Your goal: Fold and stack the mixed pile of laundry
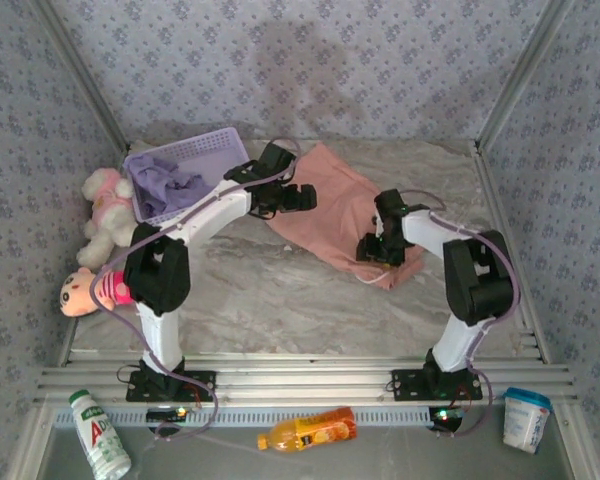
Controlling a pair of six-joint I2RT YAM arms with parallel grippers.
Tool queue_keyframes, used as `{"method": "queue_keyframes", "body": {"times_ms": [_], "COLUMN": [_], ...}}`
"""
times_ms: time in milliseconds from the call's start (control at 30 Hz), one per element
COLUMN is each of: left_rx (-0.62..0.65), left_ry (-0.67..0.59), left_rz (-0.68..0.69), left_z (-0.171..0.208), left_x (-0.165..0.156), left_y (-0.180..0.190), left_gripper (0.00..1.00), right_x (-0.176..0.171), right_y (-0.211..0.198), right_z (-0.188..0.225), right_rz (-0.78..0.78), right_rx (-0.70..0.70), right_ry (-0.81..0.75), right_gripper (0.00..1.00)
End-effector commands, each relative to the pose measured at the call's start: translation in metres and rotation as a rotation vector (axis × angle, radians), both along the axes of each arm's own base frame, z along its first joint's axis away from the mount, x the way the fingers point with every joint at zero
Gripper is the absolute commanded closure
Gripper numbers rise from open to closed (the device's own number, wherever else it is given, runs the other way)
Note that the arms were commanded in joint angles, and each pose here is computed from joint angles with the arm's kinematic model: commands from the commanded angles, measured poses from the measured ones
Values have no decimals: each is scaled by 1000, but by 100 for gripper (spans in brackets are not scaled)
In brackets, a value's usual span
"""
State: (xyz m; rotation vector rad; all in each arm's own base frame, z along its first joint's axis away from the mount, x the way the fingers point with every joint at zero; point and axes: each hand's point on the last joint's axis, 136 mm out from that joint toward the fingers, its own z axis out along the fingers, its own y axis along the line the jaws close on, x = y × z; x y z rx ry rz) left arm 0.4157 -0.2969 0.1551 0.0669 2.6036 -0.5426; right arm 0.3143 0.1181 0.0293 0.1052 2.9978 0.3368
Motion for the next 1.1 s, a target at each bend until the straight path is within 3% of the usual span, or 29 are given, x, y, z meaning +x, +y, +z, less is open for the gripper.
{"method": "queue_keyframes", "body": {"times_ms": [0,100,200,367,467,667,767,867,933,1000,1067], "left_rx": [-32,-6,-2,23,55,63,28,-8,5,4,-16], "left_ry": [-41,-19,20,110,182,324,398,429,414,388,351], "left_rz": [-45,-74,-102,-123,-114,-147,-156,-150,-137,-129,-123], "left_z": [1,-19,-42,-84,-108,-129,-124,-109,-94,-76,-62], "left_x": [19,30,36,30,17,-44,-81,-108,-111,-108,-98], "left_y": [-19,-26,-35,-43,-36,-31,-35,-35,-29,-24,-25], "left_gripper": [21,46,62,64,75,75,73,65,53,47,41], "right_x": [-30,-23,-23,-32,-24,26,55,75,78,67,49], "right_y": [-22,-40,-50,-66,-79,-117,-130,-139,-143,-149,-154], "right_z": [21,41,38,9,-2,-4,6,32,54,68,69], "right_rz": [-82,-170,-261,-475,-587,-669,-593,-530,-502,-501,-511], "right_rx": [-21,1,24,113,171,244,263,250,227,183,143], "right_ry": [67,5,4,62,55,17,-37,-100,-150,-163,-156], "right_gripper": [39,39,42,47,47,45,40,35,31,22,0]}}
